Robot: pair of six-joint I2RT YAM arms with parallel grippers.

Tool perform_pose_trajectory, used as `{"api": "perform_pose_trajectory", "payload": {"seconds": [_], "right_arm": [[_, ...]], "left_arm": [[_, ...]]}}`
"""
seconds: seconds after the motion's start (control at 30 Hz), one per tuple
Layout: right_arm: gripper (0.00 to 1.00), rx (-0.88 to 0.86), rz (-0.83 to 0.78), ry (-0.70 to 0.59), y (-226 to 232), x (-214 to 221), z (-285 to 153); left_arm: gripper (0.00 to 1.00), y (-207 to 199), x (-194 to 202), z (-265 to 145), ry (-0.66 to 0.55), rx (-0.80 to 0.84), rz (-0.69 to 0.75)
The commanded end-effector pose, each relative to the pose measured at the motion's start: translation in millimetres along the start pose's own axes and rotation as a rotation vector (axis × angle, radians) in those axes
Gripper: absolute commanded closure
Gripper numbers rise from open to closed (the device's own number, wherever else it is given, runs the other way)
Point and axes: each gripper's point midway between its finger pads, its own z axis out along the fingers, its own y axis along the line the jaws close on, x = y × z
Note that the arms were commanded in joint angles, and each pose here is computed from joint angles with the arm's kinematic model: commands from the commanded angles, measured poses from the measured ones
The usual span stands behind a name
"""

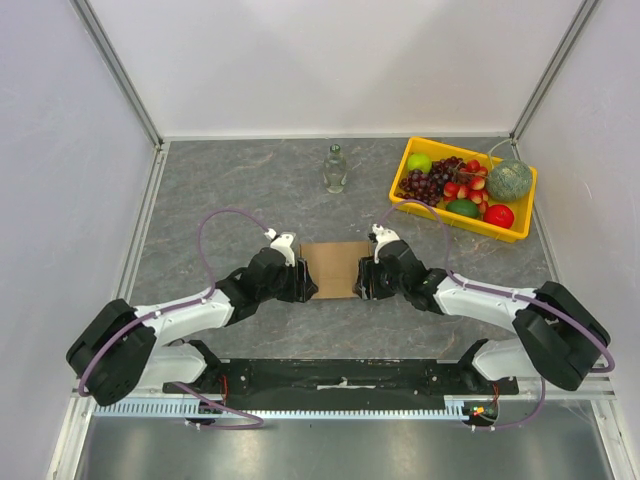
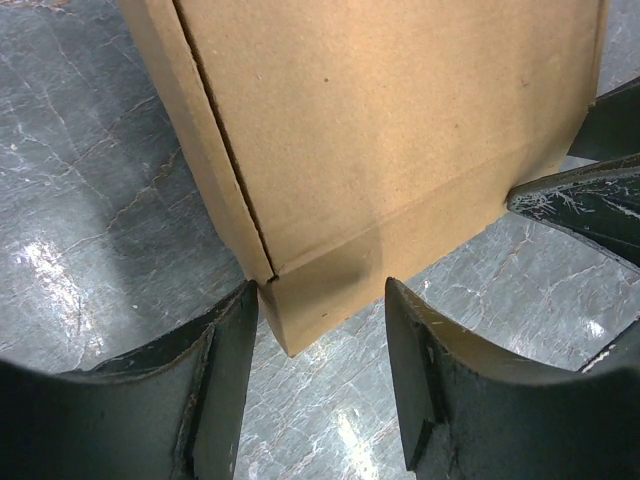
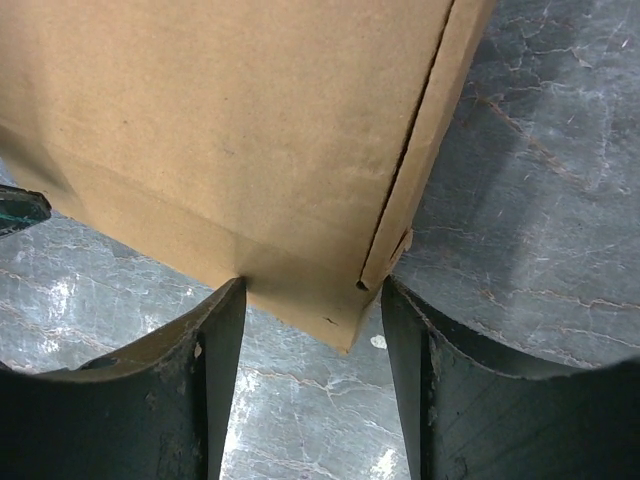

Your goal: Fold the paper box

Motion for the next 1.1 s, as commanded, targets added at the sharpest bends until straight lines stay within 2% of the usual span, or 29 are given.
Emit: {"api": "perform_pose_trajectory", "payload": {"seconds": [0.0,0.13,0.37,0.5,0.73,0.87,1.07], "right_arm": [[0.37,0.001,-0.015,-0.039,-1,-5,6],[0.35,0.007,-0.026,-0.037,-3,-4,6],[0.20,0.019,-0.054,-0.068,-3,-14,-6],[0.15,0.041,-0.083,-0.094,-4,-26,-18],[0.17,0.077,-0.116,-0.180,-4,-56,-38],[0.27,0.066,-0.114,-0.151,-4,-49,-32],[0.27,0.044,-0.087,-0.112,-4,-34,-19]], "left_arm": [[0.41,-3,-12,4,-0.048,0.006,0.044],[0.41,-3,-12,4,-0.045,0.006,0.050],[0.41,2,-17,2,-0.064,-0.024,0.057],[0.41,3,-19,1,-0.069,-0.032,0.062],[0.41,4,-17,3,-0.057,-0.036,0.067],[0.41,3,-18,4,-0.059,-0.034,0.065],[0.41,0,-18,5,-0.057,-0.021,0.061]]}}
